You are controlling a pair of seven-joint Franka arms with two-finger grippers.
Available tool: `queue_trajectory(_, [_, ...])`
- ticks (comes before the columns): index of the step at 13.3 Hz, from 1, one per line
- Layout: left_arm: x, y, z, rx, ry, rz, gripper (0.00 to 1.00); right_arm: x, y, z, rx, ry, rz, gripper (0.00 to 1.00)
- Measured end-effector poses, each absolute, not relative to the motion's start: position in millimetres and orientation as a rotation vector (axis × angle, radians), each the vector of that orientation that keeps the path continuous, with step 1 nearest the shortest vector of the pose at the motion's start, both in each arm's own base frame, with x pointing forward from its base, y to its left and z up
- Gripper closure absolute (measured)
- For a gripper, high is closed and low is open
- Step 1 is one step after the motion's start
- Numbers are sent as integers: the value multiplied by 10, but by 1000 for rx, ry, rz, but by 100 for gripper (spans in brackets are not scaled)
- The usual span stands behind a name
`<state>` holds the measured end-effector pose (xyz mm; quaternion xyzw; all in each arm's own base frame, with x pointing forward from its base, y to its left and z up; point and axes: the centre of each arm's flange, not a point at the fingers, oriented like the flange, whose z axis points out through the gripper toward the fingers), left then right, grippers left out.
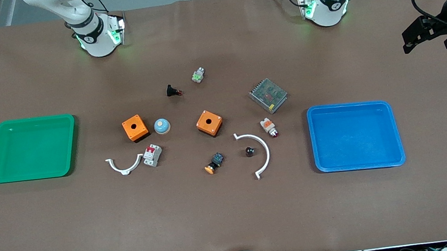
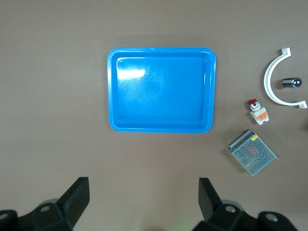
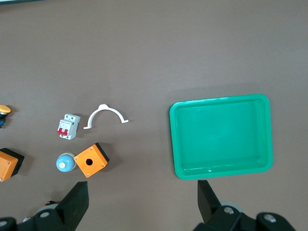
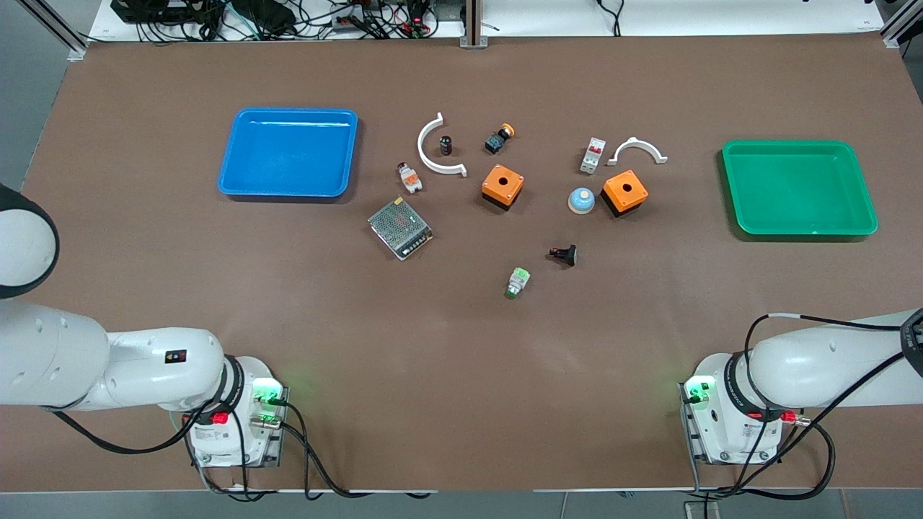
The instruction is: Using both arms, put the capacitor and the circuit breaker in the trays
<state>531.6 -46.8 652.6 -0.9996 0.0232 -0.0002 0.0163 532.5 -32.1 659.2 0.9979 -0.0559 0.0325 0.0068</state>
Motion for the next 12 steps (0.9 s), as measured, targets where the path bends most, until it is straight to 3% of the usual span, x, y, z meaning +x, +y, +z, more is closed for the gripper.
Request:
queue_trajectory(7, [5401, -544, 6395, -3111, 97, 36, 0, 5333, -316, 6519, 3123, -183, 86, 0])
queue_trajectory(12, [5865, -1584, 5464, -3138, 217, 125, 0, 5442, 418, 6359, 3138, -386, 116, 0])
